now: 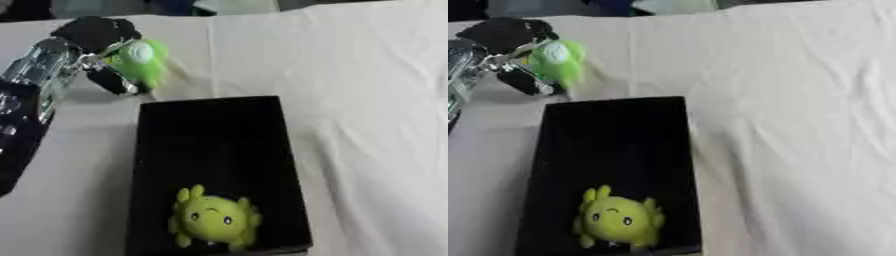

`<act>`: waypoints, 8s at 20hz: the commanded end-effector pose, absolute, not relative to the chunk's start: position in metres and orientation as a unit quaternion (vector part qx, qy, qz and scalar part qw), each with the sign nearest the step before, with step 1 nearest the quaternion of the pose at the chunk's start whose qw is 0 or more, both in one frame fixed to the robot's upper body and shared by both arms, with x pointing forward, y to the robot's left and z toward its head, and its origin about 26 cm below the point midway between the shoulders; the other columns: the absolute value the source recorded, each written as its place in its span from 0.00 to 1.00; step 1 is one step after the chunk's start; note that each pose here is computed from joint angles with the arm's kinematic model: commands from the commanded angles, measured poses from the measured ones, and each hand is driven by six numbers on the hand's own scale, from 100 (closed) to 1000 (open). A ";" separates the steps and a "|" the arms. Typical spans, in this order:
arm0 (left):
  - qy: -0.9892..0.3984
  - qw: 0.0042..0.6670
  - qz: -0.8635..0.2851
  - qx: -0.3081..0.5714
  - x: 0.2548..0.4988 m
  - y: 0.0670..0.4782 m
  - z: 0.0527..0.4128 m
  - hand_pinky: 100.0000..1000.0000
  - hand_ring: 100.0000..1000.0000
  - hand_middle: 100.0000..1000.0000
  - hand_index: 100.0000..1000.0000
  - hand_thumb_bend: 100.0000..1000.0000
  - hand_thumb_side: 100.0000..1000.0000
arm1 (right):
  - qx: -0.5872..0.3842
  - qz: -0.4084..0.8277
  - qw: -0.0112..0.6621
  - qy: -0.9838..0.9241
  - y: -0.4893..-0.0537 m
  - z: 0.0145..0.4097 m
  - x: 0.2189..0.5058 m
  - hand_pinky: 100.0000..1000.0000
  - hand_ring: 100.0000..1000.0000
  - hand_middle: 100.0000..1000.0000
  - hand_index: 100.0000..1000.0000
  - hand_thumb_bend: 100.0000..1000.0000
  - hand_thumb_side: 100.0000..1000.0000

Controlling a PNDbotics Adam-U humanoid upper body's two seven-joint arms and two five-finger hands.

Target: Pick up objects on the table and place them in the box.

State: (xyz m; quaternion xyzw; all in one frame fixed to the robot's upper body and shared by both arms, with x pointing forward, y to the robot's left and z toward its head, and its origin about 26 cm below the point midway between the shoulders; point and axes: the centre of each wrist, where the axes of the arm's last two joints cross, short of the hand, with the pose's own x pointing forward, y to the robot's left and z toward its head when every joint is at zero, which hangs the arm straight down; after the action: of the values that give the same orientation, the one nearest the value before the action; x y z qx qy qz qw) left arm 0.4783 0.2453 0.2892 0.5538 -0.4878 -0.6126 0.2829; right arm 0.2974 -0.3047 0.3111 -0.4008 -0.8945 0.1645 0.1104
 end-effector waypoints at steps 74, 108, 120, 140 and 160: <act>-0.494 0.320 -0.602 0.539 0.476 0.242 0.312 0.74 0.79 0.77 0.80 0.00 0.41 | -0.402 0.133 0.148 -0.894 -0.301 0.306 0.296 0.80 0.75 0.64 0.79 0.00 1.00; -0.680 0.050 -0.574 0.454 0.292 0.186 0.358 0.53 0.60 0.57 0.61 0.00 0.38 | -0.421 0.145 0.169 -0.879 -0.315 0.294 0.293 0.80 0.75 0.64 0.79 0.00 1.00; -0.662 0.051 -0.634 0.396 0.296 0.170 0.307 0.52 0.60 0.57 0.62 0.00 0.38 | -0.417 0.141 0.171 -0.881 -0.314 0.292 0.294 0.80 0.75 0.64 0.79 0.00 1.00; -0.593 0.081 -0.723 0.344 0.312 0.136 0.256 0.61 0.68 0.66 0.71 0.02 0.50 | -0.414 0.130 0.182 -0.882 -0.314 0.286 0.294 0.80 0.75 0.63 0.79 0.00 1.00; -0.583 0.059 -0.715 0.380 0.302 0.148 0.275 0.80 0.89 0.85 0.90 0.54 0.80 | -0.415 0.126 0.181 -0.883 -0.315 0.288 0.294 0.80 0.75 0.63 0.79 0.00 1.00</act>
State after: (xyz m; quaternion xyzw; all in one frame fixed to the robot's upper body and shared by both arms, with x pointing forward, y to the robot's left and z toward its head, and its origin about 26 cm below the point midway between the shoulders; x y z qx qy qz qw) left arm 0.3072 0.1413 0.2616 0.3595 -0.5741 -0.7322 0.0706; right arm 0.2977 -0.3133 0.2783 -0.4115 -0.8809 0.1276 0.1962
